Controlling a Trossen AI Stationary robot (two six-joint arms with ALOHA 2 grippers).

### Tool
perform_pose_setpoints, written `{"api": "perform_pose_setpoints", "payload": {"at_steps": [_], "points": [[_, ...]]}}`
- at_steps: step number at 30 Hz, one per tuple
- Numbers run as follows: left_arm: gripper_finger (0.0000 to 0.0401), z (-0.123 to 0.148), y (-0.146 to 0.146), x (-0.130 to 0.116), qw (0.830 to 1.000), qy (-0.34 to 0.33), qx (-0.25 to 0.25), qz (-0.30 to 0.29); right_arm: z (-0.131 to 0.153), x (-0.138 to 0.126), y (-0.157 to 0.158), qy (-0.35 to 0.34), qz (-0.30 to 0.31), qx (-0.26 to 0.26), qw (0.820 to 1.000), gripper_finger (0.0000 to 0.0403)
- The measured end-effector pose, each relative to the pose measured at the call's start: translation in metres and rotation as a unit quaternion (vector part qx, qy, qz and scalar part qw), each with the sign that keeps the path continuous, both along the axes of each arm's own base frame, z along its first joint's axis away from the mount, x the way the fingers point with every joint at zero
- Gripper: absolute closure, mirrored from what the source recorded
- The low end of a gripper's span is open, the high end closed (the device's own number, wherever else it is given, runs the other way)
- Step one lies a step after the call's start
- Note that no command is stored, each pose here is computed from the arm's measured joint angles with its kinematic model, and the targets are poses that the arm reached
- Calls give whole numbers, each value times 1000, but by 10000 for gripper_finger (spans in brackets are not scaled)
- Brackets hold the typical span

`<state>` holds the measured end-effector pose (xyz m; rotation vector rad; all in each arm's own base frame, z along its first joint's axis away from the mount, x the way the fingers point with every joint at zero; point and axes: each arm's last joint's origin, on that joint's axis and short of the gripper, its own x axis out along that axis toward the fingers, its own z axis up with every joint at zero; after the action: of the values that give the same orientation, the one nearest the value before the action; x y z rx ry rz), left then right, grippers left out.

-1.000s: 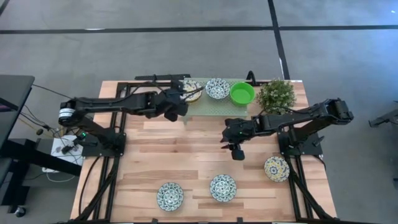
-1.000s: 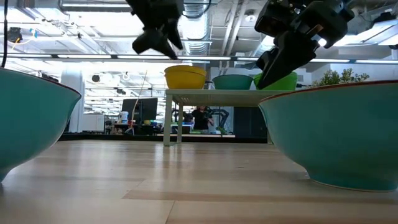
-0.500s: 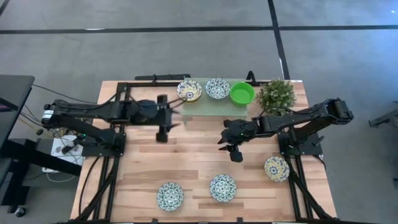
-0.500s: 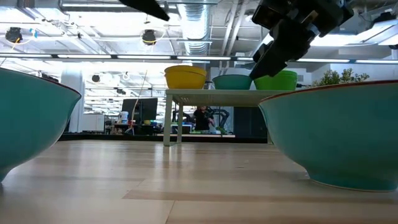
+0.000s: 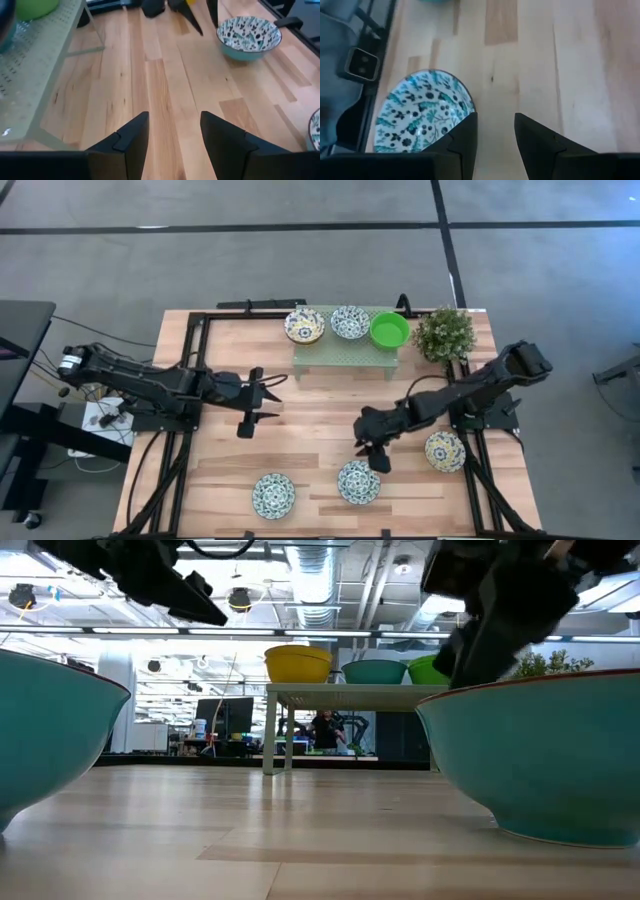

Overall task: Pick & Place Mini bowls
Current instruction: Stack the green patterned bowl on top of the other green patterned bowl on the shelf

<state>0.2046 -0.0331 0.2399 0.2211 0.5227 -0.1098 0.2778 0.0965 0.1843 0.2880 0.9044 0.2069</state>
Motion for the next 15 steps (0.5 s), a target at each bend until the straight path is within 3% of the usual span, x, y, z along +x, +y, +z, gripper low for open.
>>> {"api": "perform_pose_setpoints", "payload": {"at_steps": [9,15], "points": [[220,-2,0,1,1000,-10,-2,1,-10,10,12,42,-11,52,998,278],[220,-1,0,1,1000,-16,-2,0,-25,12,16,75,-24,56,995,278]]}}
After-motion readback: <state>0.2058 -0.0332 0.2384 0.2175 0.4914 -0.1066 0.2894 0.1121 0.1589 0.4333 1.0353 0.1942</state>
